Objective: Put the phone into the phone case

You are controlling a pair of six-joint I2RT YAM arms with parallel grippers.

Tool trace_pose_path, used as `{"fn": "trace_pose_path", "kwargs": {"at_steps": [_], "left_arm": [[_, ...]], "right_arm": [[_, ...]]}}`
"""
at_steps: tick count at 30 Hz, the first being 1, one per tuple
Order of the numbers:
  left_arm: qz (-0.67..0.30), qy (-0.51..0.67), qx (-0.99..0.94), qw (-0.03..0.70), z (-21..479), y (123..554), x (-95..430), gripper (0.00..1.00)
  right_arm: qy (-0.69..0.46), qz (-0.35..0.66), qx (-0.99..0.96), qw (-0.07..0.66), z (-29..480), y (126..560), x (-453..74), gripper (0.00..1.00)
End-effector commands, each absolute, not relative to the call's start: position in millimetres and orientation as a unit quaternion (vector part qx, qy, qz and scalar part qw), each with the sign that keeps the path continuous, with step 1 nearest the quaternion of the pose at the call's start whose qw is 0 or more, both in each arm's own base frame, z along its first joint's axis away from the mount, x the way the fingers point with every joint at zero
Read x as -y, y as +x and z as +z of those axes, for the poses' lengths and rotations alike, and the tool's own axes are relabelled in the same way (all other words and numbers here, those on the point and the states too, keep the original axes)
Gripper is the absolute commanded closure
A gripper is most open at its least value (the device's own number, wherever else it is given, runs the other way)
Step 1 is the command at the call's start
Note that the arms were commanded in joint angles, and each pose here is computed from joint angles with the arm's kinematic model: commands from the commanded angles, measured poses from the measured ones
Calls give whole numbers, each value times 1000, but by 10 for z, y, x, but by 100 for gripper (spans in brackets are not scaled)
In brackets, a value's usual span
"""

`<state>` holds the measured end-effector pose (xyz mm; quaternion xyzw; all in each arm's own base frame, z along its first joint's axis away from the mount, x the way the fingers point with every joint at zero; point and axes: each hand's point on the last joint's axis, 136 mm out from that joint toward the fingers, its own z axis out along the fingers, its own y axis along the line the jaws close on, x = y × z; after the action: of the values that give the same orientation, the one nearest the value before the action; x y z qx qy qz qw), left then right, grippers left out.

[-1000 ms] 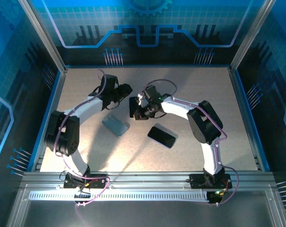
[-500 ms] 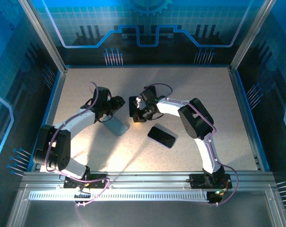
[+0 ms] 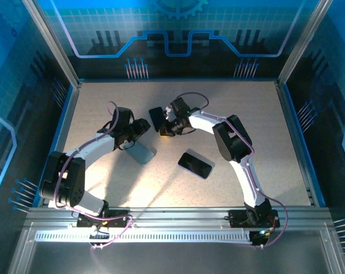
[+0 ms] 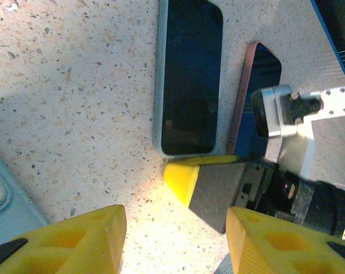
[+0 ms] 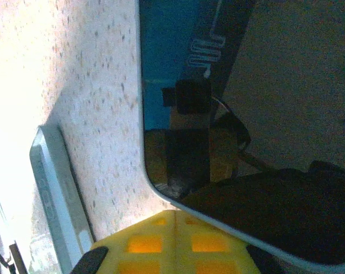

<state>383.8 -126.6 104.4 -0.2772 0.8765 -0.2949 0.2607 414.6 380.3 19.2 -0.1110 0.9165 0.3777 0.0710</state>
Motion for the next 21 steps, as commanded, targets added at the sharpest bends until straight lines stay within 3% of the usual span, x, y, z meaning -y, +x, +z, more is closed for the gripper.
{"fn": "trace_pose_path", "kwargs": {"at_steps": [1,11,16,19,21], "left_arm": [[-278,-291,-880,252,981,3743,1183,50],[-253,-292,-890,243,925,3564,1096,50],[-235,-286,-902,222,800,3364,1100,50],[-211,-265,-918,206,706,3217,1172,50],[-200,-250,-927,196,646,3136,1245,51]], "right_arm": [[-105,377,-918,64,39,4240,-3838,100],[-115,390,-911,68,-18,4391,-4034,100],[-158,366,-911,108,270,4322,-3985,100],[-176,343,-911,145,597,4190,-3775,89],[-179,324,-916,155,707,4053,-3590,72]]}}
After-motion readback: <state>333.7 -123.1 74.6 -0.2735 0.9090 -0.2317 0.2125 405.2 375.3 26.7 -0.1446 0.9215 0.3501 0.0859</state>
